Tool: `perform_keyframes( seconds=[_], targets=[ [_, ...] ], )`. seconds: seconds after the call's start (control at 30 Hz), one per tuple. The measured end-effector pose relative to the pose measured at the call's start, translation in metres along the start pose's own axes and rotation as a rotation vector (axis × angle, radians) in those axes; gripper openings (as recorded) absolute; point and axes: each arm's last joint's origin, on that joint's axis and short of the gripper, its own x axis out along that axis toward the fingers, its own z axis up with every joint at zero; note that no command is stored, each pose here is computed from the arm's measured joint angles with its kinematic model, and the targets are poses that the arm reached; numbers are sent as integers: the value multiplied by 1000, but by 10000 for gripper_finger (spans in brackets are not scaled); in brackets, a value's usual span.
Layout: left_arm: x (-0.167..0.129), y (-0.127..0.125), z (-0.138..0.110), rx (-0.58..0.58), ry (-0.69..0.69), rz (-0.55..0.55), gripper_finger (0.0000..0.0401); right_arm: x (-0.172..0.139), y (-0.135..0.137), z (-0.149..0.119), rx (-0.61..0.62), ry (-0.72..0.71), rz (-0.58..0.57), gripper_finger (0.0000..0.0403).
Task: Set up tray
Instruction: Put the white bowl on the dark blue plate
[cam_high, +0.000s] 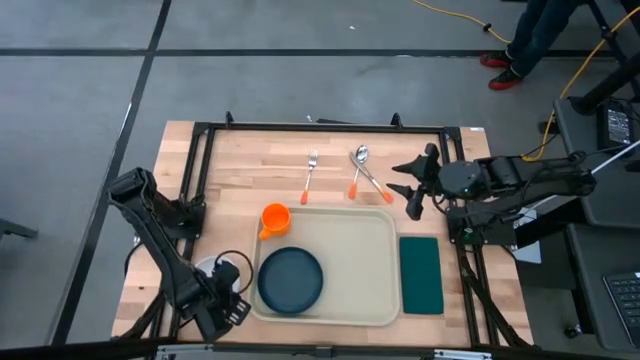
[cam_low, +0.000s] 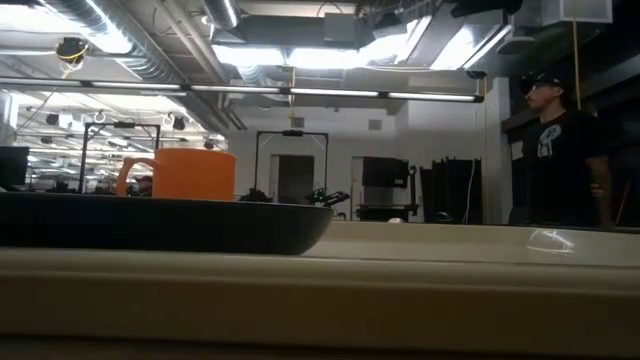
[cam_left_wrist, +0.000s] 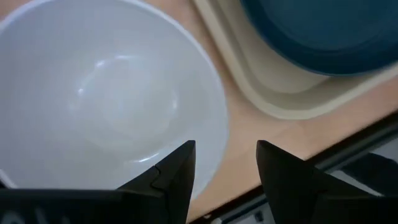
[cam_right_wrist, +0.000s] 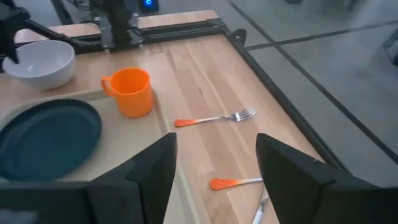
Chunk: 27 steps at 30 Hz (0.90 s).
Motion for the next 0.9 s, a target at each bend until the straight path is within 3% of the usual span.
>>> perform_keyframes(
  seconds=[0.37, 0.9],
  targets=[
    [2, 0, 2, 8, -21, 19, 164, 0, 0, -1, -21, 6, 2, 223],
    [40, -10, -9, 61, -36, 119, 163, 0, 0, 0, 1, 1, 2, 223]
  ],
)
